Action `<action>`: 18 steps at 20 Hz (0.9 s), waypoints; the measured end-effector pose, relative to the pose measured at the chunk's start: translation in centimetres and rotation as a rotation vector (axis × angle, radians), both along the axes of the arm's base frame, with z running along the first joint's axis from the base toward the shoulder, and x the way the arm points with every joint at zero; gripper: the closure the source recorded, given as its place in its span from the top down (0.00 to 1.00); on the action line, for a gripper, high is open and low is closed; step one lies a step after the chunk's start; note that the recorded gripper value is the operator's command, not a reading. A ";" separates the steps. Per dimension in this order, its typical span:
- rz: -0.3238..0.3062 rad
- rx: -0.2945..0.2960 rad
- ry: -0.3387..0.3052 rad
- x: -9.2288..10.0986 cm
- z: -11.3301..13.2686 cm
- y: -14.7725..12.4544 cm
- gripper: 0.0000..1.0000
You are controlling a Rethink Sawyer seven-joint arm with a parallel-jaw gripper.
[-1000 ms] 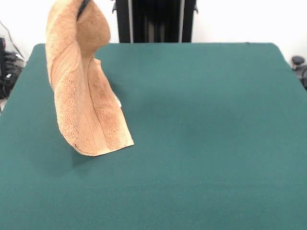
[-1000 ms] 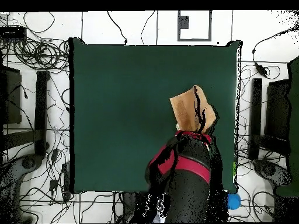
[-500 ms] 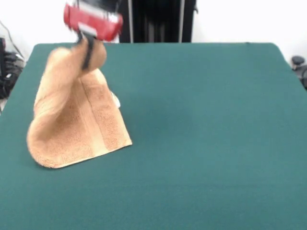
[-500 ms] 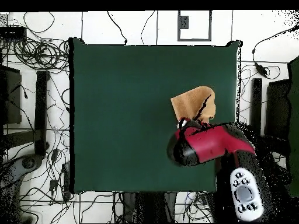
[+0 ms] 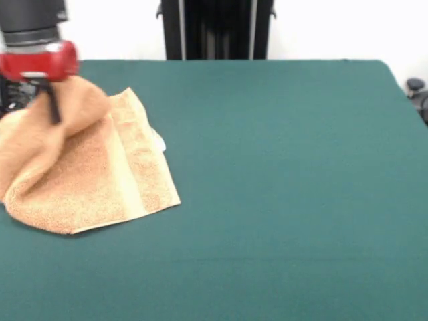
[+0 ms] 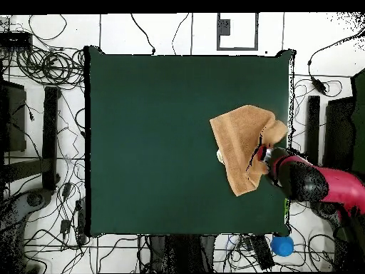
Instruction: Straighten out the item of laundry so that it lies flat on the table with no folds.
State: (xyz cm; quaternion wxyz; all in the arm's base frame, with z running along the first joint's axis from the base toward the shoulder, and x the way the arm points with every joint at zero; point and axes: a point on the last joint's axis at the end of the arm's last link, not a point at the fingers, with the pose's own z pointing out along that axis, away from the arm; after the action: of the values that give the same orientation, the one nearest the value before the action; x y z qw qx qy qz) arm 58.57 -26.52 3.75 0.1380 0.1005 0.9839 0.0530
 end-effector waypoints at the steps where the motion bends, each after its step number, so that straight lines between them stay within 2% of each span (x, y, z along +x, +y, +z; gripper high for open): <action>1: 0.003 -0.004 -0.003 -0.4 0.0 -0.9 0.00; 3: 0.008 -0.028 -0.008 -1.5 0.3 -3.5 0.00; 5: 0.017 -0.052 -0.007 -1.6 0.6 -3.8 0.00; 7: 0.078 -0.141 0.005 -1.4 1.3 -2.9 0.00; 10: 0.198 -0.284 0.020 -0.5 2.3 0.4 0.00; 13: 0.311 -0.409 0.018 0.8 3.7 5.6 0.00; 15: 0.331 -0.435 0.013 1.2 4.1 7.1 0.00; 17: 0.357 -0.489 -0.003 1.7 5.3 10.9 0.00; 18: 0.354 -0.500 -0.005 1.8 5.6 11.6 0.00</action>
State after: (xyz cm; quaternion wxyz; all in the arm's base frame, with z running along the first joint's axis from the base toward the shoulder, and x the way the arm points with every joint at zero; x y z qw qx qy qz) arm 60.32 -14.96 9.37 0.1496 -0.1098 0.9683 -0.1672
